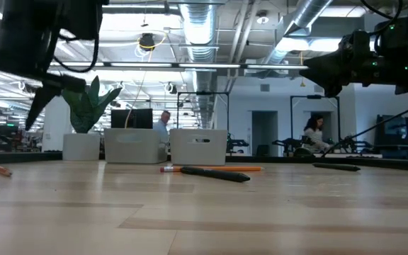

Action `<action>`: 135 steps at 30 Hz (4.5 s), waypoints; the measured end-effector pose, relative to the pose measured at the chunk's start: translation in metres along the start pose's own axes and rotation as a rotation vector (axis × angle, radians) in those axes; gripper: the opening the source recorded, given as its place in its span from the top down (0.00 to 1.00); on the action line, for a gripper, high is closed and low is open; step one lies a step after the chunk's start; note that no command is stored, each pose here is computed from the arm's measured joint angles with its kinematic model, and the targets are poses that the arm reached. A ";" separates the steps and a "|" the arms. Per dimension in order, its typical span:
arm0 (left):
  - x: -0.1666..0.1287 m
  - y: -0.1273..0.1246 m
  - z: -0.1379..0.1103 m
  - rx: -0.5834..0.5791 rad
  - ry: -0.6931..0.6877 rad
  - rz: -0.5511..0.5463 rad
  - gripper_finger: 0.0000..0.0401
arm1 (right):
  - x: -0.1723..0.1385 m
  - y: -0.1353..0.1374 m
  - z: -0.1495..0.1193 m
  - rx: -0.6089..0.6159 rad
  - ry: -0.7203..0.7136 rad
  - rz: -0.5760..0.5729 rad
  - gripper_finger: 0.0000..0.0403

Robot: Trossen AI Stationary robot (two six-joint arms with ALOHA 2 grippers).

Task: Sort pens & pencils
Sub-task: Put the middle left pencil into the left bin

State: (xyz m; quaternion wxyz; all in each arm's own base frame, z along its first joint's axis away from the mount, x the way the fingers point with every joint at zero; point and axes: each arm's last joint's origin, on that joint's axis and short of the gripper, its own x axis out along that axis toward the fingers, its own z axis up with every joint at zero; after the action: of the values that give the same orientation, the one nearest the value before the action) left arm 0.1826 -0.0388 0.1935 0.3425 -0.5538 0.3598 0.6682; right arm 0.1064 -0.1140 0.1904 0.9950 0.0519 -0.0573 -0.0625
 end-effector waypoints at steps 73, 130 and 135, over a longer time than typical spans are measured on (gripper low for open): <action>0.062 -0.011 0.010 0.032 0.227 -0.079 0.70 | 0.000 0.000 0.000 -0.015 0.002 -0.004 0.46; 0.062 -0.013 0.012 0.276 0.135 -0.149 0.94 | 0.000 0.000 0.000 -0.013 0.003 -0.005 0.46; 0.061 -0.014 0.012 0.273 0.135 -0.154 0.94 | 0.000 0.000 -0.001 -0.011 0.005 -0.005 0.46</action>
State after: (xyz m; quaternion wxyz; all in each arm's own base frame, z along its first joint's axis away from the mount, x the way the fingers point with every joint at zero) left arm 0.1790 -0.0181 0.1331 0.4398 -0.5718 0.4259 0.5461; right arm 0.1064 -0.1142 0.1897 0.9953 0.0467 -0.0546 -0.0649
